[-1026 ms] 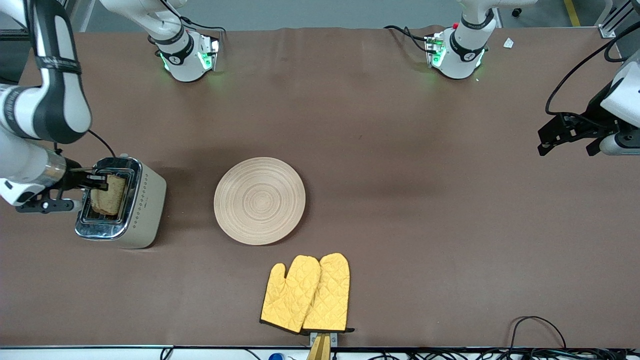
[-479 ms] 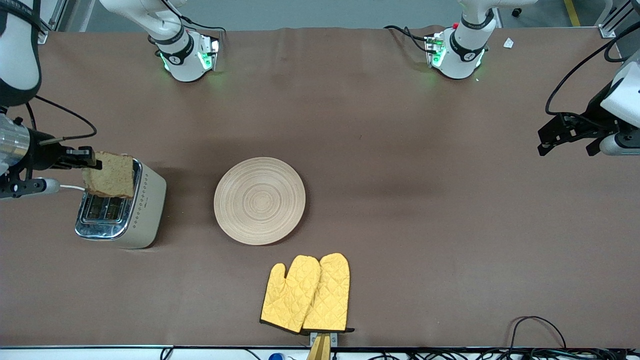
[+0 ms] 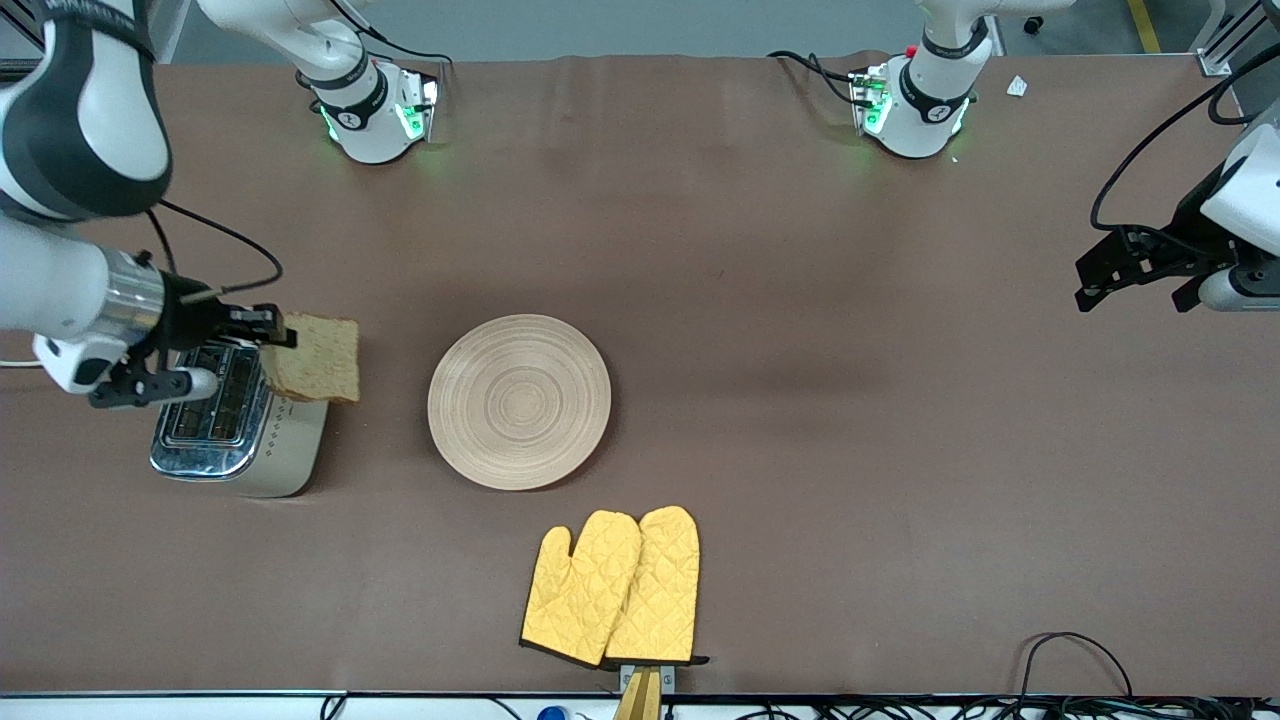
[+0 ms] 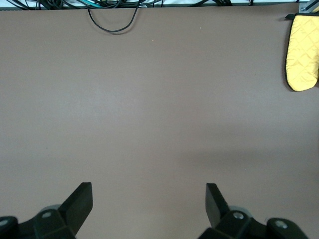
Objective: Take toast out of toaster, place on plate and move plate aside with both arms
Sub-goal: 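Carry the bread over the wooden plate and lower it down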
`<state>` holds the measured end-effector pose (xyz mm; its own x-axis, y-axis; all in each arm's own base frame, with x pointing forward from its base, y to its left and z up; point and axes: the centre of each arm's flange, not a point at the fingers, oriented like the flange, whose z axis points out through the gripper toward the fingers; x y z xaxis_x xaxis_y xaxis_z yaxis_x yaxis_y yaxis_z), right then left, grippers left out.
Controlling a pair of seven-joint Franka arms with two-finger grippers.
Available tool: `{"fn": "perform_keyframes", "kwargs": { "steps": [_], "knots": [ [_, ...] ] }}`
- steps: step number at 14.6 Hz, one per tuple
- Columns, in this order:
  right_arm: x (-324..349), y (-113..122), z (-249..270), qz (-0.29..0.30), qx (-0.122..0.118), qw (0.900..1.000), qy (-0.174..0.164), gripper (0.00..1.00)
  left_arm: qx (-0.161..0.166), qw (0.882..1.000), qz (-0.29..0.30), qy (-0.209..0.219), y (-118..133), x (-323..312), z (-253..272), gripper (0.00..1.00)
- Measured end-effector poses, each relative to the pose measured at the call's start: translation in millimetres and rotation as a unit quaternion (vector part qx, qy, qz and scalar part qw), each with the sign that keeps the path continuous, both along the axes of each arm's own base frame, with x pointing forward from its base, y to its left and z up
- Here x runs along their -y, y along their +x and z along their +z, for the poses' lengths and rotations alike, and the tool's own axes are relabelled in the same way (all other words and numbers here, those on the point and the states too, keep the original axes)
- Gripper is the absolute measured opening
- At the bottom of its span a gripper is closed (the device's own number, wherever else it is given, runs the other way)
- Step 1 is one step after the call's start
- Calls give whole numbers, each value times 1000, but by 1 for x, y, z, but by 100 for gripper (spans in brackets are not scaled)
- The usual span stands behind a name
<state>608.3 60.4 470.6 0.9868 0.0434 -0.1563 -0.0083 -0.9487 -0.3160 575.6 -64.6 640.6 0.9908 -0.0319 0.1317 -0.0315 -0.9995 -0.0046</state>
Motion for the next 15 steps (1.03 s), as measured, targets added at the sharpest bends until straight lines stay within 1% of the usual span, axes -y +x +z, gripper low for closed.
{"fn": "perform_keyframes", "kwargs": {
  "steps": [3, 5, 6, 8, 10, 11, 13, 15],
  "knots": [
    [-10, -7, -60, -47, -11, 998, 50, 8, 0, 1000, 0, 0, 0, 0, 0, 100],
    [-29, -15, -91, -69, -7, 995, 69, 8, 0, 1000, 0, 0, 0, 0, 0, 100],
    [-46, -20, -101, -69, -4, 995, 73, 8, 0, 1000, 0, 0, 0, 0, 0, 100],
    [-93, -33, -111, -46, 2, 996, 74, 8, 0, 1000, 0, 0, 0, 0, 0, 100],
    [-133, -44, -118, -39, 20, 997, 69, 8, 0, 1000, 0, 0, 0, 0, 0, 100],
    [-146, -49, -123, -47, 24, 996, 75, 8, 0, 1000, 0, 0, 0, 0, 0, 100],
    [-159, -54, -137, -73, 20, 993, 96, 8, -1, 1000, 0, 0, 0, 0, 0, 100],
    [-163, -54, -156, -88, 24, 991, 93, 8, -1, 1000, 0, 0, 0, 0, -1, 100]
  ]
}}
